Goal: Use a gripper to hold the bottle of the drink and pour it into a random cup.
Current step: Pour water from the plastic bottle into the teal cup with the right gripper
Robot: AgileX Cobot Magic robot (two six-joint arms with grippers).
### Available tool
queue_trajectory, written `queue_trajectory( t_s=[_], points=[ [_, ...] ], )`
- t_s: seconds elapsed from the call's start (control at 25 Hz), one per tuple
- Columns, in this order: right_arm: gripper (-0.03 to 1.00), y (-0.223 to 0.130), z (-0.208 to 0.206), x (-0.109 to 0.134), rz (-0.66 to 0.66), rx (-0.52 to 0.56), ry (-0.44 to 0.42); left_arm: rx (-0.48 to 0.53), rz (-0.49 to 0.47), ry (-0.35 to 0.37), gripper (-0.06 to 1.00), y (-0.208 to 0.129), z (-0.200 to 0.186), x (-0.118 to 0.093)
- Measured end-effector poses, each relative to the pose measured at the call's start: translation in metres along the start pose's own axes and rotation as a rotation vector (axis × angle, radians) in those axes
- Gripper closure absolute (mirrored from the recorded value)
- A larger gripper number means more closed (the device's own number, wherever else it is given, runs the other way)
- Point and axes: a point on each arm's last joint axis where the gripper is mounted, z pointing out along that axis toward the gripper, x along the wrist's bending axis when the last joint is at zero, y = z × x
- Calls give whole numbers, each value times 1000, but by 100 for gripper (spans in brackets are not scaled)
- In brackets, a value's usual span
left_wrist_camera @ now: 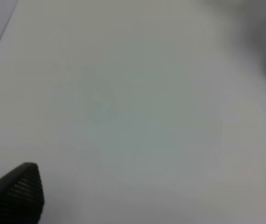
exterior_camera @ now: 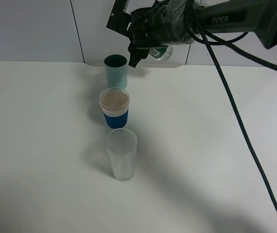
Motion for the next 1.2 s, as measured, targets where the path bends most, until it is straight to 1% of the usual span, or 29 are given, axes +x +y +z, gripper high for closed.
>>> queue_trajectory(
  t_s=[0.32,0.56,0.68,0.92,1.2],
  points=[
    [40,2,-5,4,-56,23,-13,0,0,0,-4,0,0,0],
    [40,-1,-6,3,-122,76,-38,0,0,0,-4,0,0,0],
    [40,0,-8,4,-140,83,-46,0,0,0,-4,0,0,0],
    [40,6,-13,9,-202,70,-59,0,1,2,-4,0,0,0],
    [40,11,-18,10,-258,60,-100,0,1,1,-4,0,0,0]
  ],
)
